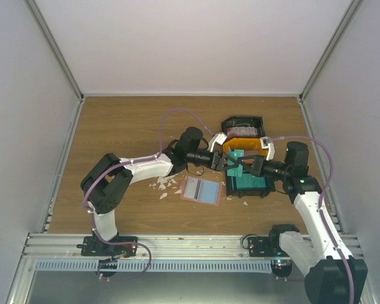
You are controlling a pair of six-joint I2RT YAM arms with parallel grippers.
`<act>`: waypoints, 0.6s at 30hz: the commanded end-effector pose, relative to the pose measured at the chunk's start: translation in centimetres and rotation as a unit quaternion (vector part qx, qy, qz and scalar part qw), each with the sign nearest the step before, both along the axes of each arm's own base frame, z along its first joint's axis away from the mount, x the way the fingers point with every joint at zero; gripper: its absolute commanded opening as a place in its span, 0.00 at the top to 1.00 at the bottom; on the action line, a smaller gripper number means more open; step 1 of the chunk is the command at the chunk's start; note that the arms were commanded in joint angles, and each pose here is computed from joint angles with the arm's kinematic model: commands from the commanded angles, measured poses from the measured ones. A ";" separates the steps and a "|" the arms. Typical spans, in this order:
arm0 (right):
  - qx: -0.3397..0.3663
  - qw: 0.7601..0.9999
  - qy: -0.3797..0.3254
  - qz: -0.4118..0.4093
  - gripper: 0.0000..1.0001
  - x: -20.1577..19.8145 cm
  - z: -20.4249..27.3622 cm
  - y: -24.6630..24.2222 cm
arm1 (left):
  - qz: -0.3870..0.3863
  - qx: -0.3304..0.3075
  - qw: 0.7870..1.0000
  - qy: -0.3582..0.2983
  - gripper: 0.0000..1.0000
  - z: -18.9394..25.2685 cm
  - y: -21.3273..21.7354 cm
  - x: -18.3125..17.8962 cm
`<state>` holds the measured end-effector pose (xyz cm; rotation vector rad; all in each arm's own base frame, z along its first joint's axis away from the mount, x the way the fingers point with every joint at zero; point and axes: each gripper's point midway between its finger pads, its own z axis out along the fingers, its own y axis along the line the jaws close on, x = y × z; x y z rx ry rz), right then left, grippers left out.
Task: Put the credit cards into the card holder
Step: Pick up the credit card from the storage box.
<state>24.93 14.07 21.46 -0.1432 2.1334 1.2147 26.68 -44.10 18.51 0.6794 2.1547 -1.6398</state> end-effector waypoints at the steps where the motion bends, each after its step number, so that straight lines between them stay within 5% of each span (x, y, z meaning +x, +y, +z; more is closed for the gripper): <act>1: 0.033 0.998 -0.028 0.039 1.00 -1.0 1.7 0.9 | -0.021 -0.058 0.998 -0.010 0.48 2.5 0.0 0.2; 5: 0.041 0.998 -0.034 0.044 0.99 -1.1 2.2 1.0 | -0.027 -0.067 0.997 -0.027 0.84 3.2 0.6 -0.4; 8: 0.043 0.997 -0.046 0.048 0.93 -1.0 2.8 1.1 | -0.040 -0.078 0.995 -0.042 1.00 4.0 1.0 -1.1; 13: 0.035 0.997 -0.069 0.027 0.59 -0.1 3.7 0.7 | -0.070 -0.094 0.990 -0.080 1.00 5.3 1.9 -2.7; 18: 0.042 0.993 -0.103 0.030 0.55 0.1 5.6 0.8 | -0.097 -0.106 0.982 -0.124 1.00 6.3 2.9 -4.1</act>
